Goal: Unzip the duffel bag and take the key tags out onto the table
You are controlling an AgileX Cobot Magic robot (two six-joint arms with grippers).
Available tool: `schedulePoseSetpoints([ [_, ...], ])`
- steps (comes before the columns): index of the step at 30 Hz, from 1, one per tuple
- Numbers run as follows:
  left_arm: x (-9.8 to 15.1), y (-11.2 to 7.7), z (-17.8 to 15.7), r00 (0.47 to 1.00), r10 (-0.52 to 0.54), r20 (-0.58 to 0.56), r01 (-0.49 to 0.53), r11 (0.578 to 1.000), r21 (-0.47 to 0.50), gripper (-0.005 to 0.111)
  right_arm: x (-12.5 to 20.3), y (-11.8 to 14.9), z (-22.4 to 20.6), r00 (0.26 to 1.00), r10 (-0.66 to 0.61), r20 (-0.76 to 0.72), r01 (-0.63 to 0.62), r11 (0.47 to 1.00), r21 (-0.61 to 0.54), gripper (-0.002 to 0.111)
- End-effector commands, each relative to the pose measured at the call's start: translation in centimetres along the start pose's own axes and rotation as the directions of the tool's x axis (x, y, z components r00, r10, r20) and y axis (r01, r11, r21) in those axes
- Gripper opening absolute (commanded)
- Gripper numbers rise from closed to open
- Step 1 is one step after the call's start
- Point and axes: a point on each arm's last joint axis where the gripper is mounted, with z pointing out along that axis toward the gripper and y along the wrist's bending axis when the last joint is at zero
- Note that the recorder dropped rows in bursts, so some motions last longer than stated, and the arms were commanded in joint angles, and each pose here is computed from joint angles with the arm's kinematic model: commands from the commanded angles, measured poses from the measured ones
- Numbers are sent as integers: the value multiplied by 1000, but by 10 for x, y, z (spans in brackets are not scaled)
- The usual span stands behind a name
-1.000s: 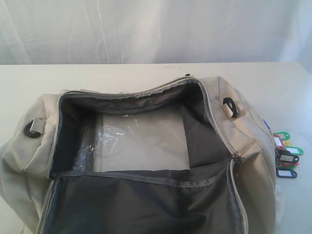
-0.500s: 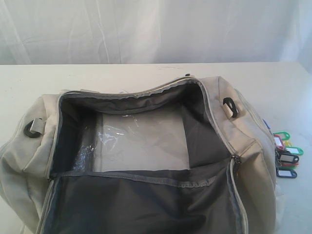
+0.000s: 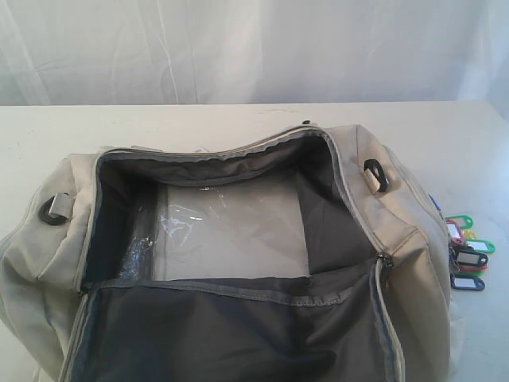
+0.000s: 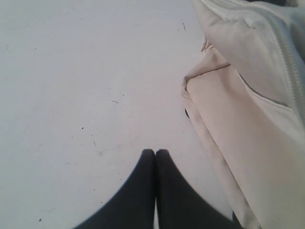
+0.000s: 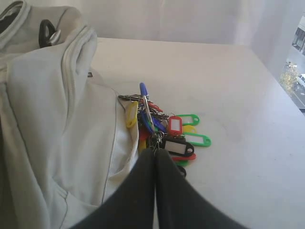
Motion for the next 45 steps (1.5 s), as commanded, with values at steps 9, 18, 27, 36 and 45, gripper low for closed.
schedulePoseSetpoints([
  [9, 1, 0, 0, 1000, -14, 4, 14, 1000, -1, 0, 1, 0, 0, 1000, 0, 12, 0, 1000, 9, 0],
  [18, 1, 0, 0, 1000, -14, 4, 14, 1000, -1, 0, 1, 0, 0, 1000, 0, 12, 0, 1000, 9, 0],
  [27, 0, 1, 0, 1000, -20, 18, 20, 1000, -15, 0, 1, 0, 0, 1000, 0, 12, 0, 1000, 9, 0],
  [36, -3, 3, 0, 998, -29, 49, 32, 998, -46, 0, 1, 0, 0, 1000, 0, 12, 0, 1000, 9, 0],
  [45, -3, 3, 0, 998, -29, 49, 32, 998, -46, 0, 1, 0, 0, 1000, 0, 12, 0, 1000, 9, 0],
])
